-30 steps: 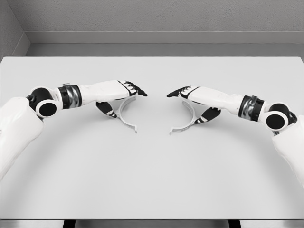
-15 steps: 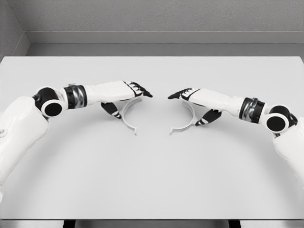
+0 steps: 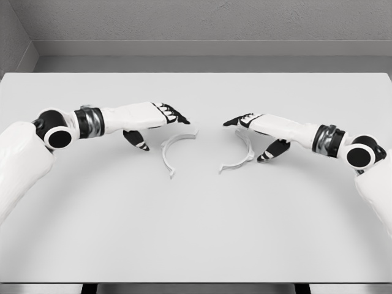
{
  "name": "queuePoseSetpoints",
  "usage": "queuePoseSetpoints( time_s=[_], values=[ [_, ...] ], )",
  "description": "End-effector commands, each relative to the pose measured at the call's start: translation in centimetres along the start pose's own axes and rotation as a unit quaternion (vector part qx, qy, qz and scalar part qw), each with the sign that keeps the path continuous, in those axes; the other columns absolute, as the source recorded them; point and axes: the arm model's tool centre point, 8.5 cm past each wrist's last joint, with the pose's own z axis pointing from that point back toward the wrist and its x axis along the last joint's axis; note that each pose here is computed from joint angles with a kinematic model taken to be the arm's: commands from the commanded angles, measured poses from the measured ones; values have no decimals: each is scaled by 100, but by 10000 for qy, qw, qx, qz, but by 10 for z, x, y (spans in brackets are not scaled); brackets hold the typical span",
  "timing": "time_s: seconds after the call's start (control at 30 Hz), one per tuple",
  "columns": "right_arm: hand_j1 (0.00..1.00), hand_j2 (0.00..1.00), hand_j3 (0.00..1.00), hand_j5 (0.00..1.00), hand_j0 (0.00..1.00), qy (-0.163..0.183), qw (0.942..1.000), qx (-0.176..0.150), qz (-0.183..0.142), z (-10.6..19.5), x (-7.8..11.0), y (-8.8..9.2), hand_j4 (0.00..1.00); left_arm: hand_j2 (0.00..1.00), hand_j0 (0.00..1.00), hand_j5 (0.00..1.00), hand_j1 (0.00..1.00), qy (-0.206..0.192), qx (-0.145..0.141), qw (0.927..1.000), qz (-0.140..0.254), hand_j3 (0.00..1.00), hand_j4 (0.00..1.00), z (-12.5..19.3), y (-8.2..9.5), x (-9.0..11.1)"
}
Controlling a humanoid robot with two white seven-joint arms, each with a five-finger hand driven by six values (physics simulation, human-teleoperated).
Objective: Assemble PVC drainage pipe clamps
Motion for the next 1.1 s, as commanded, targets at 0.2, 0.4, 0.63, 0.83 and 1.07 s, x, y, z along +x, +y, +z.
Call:
queuePoseSetpoints(
  time_s=[0.2,0.4,0.63,0.83,1.07],
  values=[
    [100,100,100,100,100,95,9999,4,-126,-2,-8,1,100,100,100,100,100,5,19,9991,-426,100,100,30,16,6],
    [100,100,100,100,100,3,9999,4,-103,-13,-1,3,100,100,100,100,100,-201,8,9991,-362,100,100,19,5,20],
    [100,100,100,100,100,-70,9999,-41,-64,-16,4,-2,100,100,100,100,100,-353,39,9987,-370,100,100,16,3,30],
    [100,100,100,100,100,-114,9999,-54,-51,-20,6,-4,100,100,100,100,100,-499,56,9980,-372,100,100,14,0,40],
    [100,100,100,100,100,-164,9998,-49,-58,-25,9,-3,100,100,100,100,100,-684,31,9971,-345,100,100,3,-6,52]
  ],
)
